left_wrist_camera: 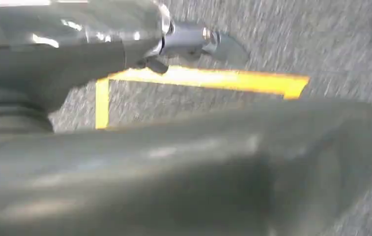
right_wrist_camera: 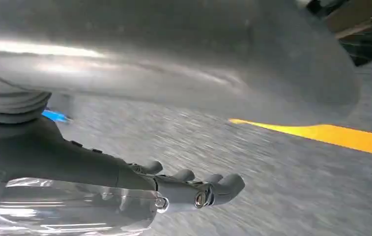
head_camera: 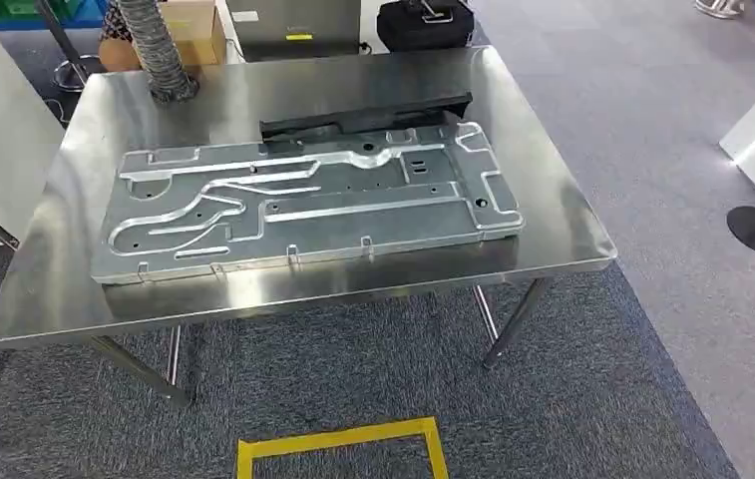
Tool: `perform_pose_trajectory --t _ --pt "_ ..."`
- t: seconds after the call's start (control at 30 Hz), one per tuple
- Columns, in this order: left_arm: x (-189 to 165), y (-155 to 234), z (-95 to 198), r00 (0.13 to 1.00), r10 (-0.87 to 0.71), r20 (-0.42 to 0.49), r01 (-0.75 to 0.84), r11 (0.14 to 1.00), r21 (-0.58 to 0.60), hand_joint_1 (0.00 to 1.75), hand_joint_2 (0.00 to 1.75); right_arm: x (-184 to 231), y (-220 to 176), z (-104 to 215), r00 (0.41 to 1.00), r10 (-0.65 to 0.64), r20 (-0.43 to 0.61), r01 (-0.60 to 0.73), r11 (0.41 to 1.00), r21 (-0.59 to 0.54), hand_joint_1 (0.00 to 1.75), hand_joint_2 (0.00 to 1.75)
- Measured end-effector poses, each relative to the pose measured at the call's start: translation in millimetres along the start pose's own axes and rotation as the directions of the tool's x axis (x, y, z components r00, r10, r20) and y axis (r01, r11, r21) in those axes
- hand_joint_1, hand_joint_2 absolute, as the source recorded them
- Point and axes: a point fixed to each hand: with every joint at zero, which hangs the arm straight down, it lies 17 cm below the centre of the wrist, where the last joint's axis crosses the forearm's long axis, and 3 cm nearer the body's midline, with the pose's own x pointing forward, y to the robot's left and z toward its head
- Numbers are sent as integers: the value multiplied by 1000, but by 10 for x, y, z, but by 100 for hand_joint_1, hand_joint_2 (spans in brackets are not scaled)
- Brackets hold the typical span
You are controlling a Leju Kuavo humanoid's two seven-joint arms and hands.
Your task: Take the parts from the cabinet and place them on the table.
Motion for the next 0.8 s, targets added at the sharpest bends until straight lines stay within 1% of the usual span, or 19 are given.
perform_pose_trajectory --t 0.1,0.17,0.27,0.43,0.6,0.67,0.8 --pt "31 -18 1 1000 9 15 -9 1000 -9 0 0 -144 58 16 996 27 -89 -24 999 34 0 0" --pt "40 -6 2 999 28 19 -28 1000 -6 0 0 -178 64 21 992 54 -112 -50 998 34 0 0" --pt "11 59 10 999 53 11 -54 998 13 0 0 -165 102 27 991 83 -102 -80 996 35 0 0" --pt "-73 116 36 998 59 -8 -59 998 35 0 0 -73 95 17 994 94 -48 -93 995 28 0 0" --pt "-24 85 16 999 44 1 -44 999 24 0 0 48 94 10 996 89 -4 -88 996 25 0 0" --pt "29 59 -5 999 37 11 -37 999 15 0 0 47 117 15 996 90 -2 -90 996 27 0 0" --pt "10 38 8 1000 24 10 -24 1000 1 0 0 55 120 15 996 90 0 -90 996 18 0 0"
